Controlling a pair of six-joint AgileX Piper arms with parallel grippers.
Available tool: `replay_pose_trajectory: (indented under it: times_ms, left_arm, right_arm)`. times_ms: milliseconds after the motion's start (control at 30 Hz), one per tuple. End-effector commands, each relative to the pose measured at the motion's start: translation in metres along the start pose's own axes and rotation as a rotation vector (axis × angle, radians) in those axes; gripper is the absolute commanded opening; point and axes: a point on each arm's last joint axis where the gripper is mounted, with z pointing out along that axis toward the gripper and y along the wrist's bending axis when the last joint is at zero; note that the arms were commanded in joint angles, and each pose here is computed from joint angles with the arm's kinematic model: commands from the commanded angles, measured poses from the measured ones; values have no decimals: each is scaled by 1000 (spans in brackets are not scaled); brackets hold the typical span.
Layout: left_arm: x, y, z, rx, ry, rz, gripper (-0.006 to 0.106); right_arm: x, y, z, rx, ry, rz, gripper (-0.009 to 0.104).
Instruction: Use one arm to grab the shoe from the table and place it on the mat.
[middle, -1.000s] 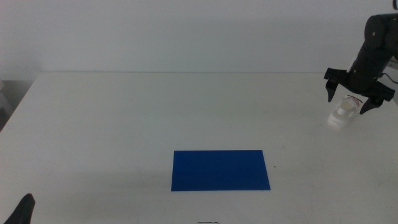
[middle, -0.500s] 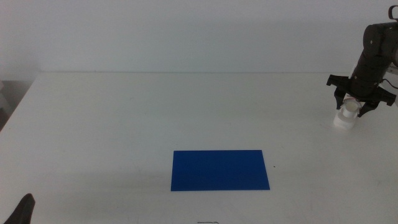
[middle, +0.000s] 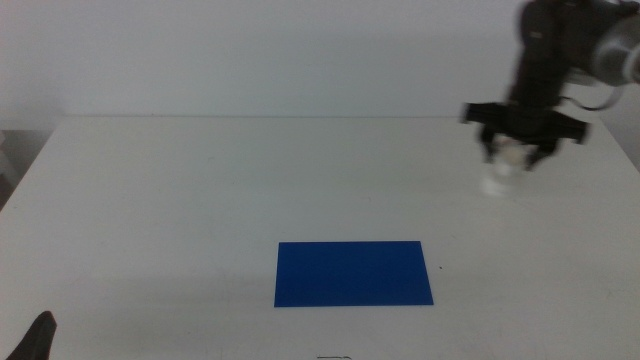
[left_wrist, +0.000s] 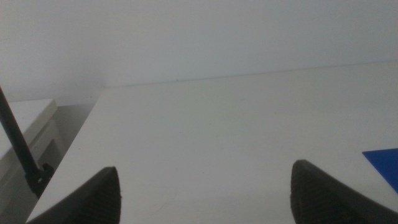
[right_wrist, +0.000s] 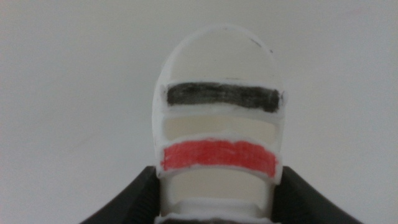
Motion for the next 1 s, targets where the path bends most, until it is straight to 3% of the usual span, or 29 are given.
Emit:
replay_pose_trajectory:
  times_ms: [0,267,533,967]
  left_arm:
    - [-9,0,-2,-1,-105,-23,94]
    - [-9,0,-2,-1,-105,-23,94]
    - [-9,0,-2,-1,-105,-23,94]
    - [-9,0,-2,-1,-105,-23,94]
  right_arm:
    - [21,25,-60,-63,-114,-32,-1]
    - [105,106,-79,-175,-75,-93,-1]
    - [154,140,-87,-197,-55,-96,-1]
    - [165,140,-89,-147,-58,-61,-1]
